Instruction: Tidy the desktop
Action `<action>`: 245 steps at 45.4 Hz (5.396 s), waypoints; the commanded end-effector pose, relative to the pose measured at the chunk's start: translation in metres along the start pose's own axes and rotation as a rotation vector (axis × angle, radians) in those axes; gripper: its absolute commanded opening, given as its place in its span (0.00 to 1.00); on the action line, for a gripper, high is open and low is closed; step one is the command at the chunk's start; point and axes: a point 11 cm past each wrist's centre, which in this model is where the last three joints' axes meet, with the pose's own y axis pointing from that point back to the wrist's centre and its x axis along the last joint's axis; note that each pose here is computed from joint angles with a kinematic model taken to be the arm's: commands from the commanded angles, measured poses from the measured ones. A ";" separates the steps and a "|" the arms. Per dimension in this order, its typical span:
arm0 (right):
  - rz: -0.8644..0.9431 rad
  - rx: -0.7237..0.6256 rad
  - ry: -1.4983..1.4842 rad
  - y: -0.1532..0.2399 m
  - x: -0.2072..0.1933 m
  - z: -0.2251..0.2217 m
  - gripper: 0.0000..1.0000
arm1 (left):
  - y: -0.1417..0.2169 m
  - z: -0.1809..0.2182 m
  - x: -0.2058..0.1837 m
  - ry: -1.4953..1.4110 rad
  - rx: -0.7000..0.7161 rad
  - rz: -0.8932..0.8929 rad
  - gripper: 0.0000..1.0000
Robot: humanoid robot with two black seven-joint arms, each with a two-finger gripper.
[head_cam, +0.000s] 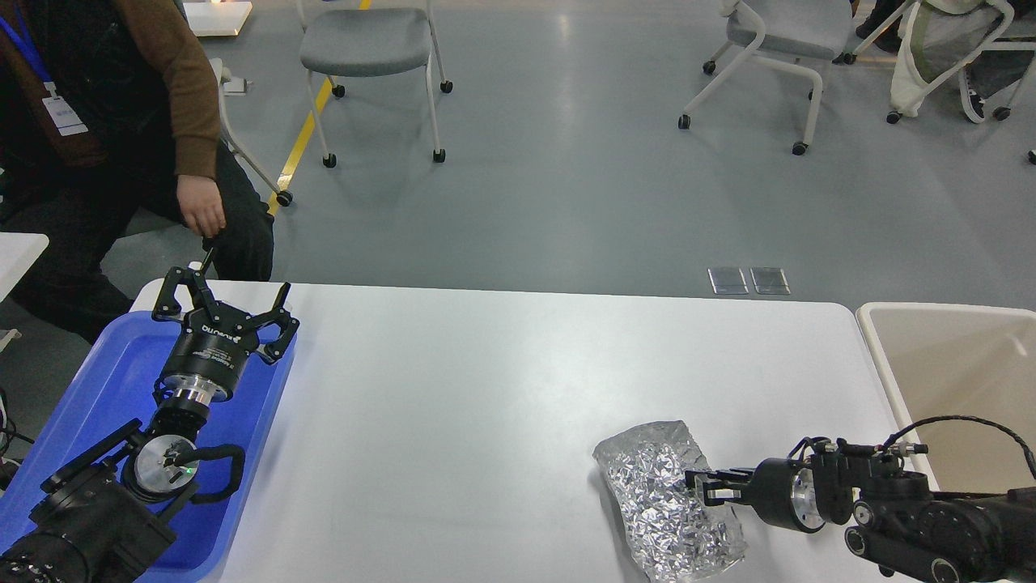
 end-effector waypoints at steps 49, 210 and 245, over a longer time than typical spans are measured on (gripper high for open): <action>0.260 -0.008 -0.279 0.237 0.220 0.016 0.00 | 0.001 0.000 0.001 0.000 0.000 0.003 1.00; 0.708 0.486 -1.494 0.151 0.310 0.033 1.00 | 0.000 0.000 0.001 -0.003 0.000 0.007 1.00; 0.296 0.688 -1.835 -0.014 0.196 -0.068 1.00 | 0.000 -0.001 0.001 -0.001 0.000 0.008 1.00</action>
